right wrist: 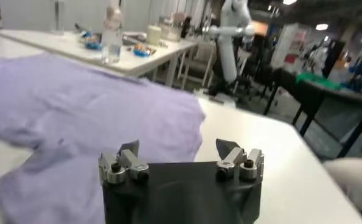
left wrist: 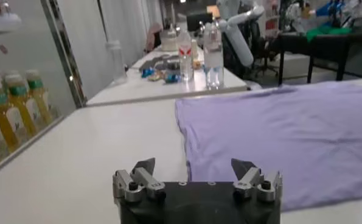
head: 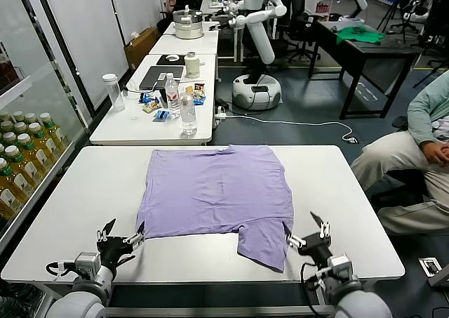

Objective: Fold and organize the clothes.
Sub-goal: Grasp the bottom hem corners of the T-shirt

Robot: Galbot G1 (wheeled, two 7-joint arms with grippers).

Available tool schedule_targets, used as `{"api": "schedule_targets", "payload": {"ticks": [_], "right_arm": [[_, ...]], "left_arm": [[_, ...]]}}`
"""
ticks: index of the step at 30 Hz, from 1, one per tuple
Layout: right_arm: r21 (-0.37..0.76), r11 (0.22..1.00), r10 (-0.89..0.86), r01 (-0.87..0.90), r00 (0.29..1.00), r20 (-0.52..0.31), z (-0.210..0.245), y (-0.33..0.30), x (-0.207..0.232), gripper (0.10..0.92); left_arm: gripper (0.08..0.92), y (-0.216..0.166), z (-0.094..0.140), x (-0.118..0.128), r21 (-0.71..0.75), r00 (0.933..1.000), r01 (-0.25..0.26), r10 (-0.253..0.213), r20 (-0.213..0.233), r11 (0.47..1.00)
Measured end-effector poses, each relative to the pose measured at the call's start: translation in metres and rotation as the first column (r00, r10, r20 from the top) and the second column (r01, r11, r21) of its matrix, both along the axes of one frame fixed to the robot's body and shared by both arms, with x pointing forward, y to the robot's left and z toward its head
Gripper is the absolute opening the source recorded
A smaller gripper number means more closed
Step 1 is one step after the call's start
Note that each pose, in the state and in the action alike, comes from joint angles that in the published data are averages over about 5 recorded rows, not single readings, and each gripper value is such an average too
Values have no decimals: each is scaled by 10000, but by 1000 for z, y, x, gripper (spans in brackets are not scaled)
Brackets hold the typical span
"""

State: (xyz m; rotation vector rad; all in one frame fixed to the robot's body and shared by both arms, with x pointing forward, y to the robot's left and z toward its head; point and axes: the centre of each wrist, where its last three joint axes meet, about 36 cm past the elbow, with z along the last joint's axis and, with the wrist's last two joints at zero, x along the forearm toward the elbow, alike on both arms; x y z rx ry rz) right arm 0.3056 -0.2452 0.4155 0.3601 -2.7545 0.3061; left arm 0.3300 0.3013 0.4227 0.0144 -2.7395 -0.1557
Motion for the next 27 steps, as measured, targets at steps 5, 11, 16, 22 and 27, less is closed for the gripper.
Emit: {"api": "schedule_targets", "payload": {"ticks": [5,11,16,22,27], "right_arm": [[74,10000,1,1,9995,-314,-5,4,-7,823],[215,9998,36,-22,9980,-629,-8,11,-13,823],[393,9992,11,23,9963,-859,-11,15,-13,823],[589,9981,-129,203,9924,-1227,-16,17,-13,784],[811,9963,-145,267,9889,-1479,-17,18,-14,646]], "left_arm": [[823,5,-5,1,-44,9995,-68,66,-296,10000],[823,7,-14,5,-181,9975,-112,100,-694,9998],[823,11,-19,10,-240,9963,-188,168,-847,9995],[822,14,-25,11,-239,9943,-286,260,-1031,9993],[756,14,-27,9,-294,9935,-268,233,-1116,9992]]}}
